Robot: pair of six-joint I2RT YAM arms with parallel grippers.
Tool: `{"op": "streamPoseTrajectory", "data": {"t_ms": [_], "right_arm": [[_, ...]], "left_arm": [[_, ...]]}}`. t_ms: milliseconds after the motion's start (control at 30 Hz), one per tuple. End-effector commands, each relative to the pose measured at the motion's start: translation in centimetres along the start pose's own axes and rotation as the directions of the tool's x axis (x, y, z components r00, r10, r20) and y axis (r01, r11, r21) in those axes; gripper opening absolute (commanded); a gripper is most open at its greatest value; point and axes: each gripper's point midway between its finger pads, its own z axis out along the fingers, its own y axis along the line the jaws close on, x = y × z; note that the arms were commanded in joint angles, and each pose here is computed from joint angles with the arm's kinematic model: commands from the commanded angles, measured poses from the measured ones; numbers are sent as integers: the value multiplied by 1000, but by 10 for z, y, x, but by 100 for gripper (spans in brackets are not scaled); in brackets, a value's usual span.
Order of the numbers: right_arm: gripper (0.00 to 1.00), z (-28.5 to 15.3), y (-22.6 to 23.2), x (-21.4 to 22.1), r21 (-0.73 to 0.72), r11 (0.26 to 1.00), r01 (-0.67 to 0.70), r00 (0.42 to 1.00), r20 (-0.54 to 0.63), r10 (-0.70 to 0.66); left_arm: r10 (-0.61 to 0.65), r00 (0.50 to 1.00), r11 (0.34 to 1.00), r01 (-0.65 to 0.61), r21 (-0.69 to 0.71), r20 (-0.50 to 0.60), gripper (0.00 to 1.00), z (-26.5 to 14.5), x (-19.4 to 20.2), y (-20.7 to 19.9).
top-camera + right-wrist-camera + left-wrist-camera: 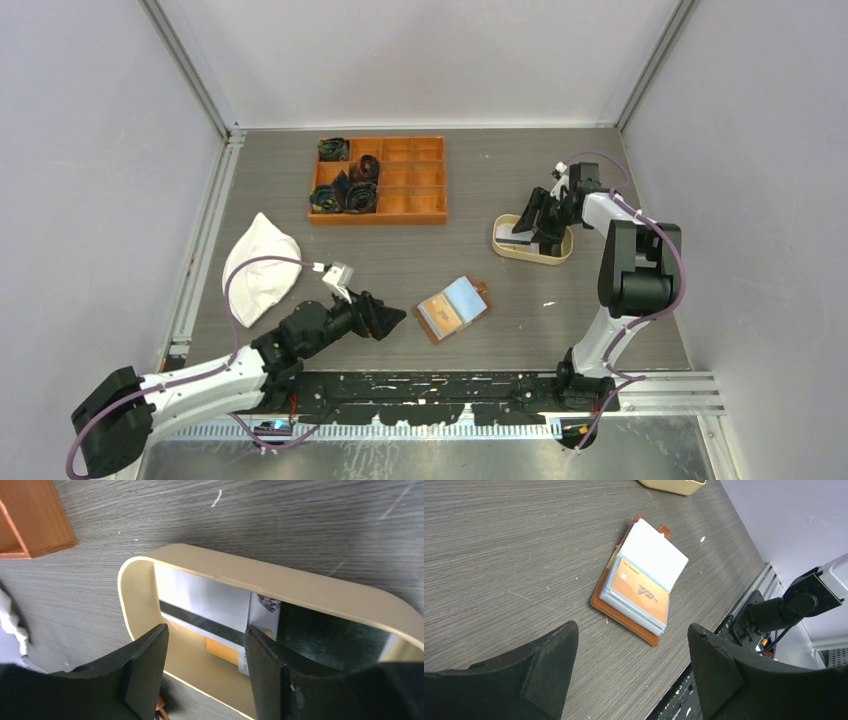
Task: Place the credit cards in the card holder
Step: Pick up the credit card from the storage box.
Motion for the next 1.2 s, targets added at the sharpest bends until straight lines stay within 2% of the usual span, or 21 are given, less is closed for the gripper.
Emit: {"op": "streamPoseTrajectory", "data": {"t_ms": [0,233,600,667,700,800,900,1033,1167], "right_arm": [[61,3,21,-3,-123,992,-36,999,-5,36],[54,-14,49,-11,-282,958,-49,998,29,59],[47,-28,75,-13,-427,901,-80,994,27,101],[44,-27,63,-16,-347,935,-70,994,50,93],[44,-24,46,-19,-240,969,-55,994,82,77],[47,-27,22,-25,-100,995,-18,990,139,32],[52,-23,18,-22,-84,996,-20,993,111,29],[54,-6,13,-12,-93,994,-49,998,33,52],[56,2,17,-10,-123,991,-46,999,6,48]], "left_arm": [[-13,996,997,6,78,84,80,5,-31,-26],[-18,997,997,11,79,80,79,6,-31,-27],[-23,997,996,17,82,72,79,9,-30,-28],[-23,997,997,17,81,68,79,10,-29,-28],[-23,998,997,17,81,67,79,10,-29,-28],[-24,998,997,19,78,61,79,12,-28,-28],[-22,998,997,18,75,53,79,14,-26,-28],[-27,999,996,23,83,41,78,18,-24,-30],[-30,999,996,27,82,34,78,20,-22,-29]]}}
